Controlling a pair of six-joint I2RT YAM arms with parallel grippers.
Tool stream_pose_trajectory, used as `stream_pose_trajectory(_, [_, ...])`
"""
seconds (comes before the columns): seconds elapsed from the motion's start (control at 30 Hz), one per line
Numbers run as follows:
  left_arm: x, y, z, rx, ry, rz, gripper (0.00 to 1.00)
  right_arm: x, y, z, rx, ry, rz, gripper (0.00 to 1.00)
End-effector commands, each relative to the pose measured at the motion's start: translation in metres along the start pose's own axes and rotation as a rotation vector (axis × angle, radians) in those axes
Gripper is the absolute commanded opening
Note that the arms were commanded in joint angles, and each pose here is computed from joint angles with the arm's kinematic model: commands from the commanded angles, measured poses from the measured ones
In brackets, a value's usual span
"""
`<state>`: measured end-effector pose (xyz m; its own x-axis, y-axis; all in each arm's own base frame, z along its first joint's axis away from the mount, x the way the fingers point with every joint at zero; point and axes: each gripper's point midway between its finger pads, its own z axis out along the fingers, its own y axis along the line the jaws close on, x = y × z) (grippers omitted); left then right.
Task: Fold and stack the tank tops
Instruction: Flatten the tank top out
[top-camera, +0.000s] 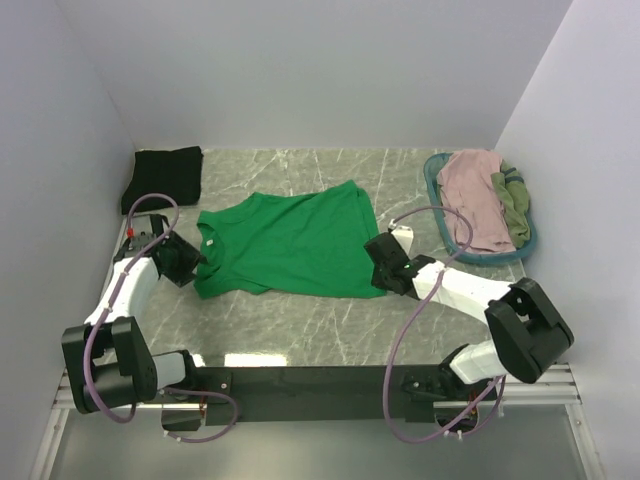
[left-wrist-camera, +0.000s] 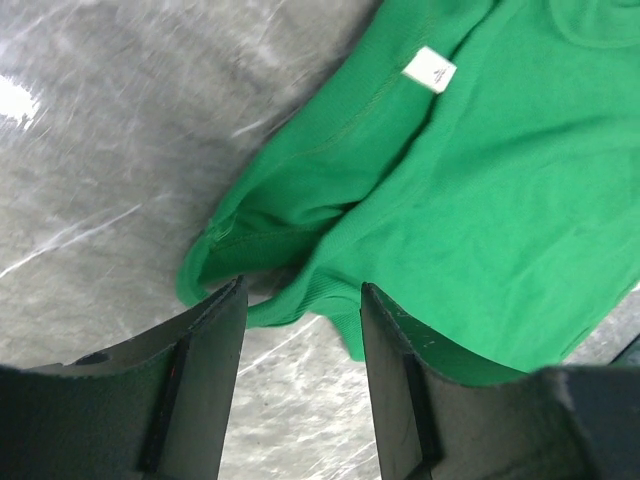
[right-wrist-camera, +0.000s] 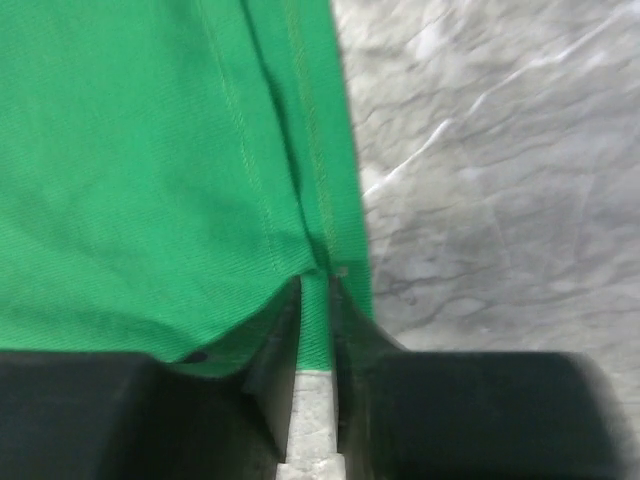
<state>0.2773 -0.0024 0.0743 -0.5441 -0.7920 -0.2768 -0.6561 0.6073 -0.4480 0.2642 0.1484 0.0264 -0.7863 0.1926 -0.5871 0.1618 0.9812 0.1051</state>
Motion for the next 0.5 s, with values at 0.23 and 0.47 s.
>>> stream_pose_trajectory(0.23, [-0.028,-0.037,-0.009,0.109,-0.059,0.038,0.54,-0.02,0.018,0.006,-0.044,0.0,0.013,0.4])
stream_pose_trajectory(0.47, [-0.025,-0.04,-0.006,0.125,-0.046,0.026,0.54,-0.017,0.017,0.013,-0.021,0.014,0.004,0.4])
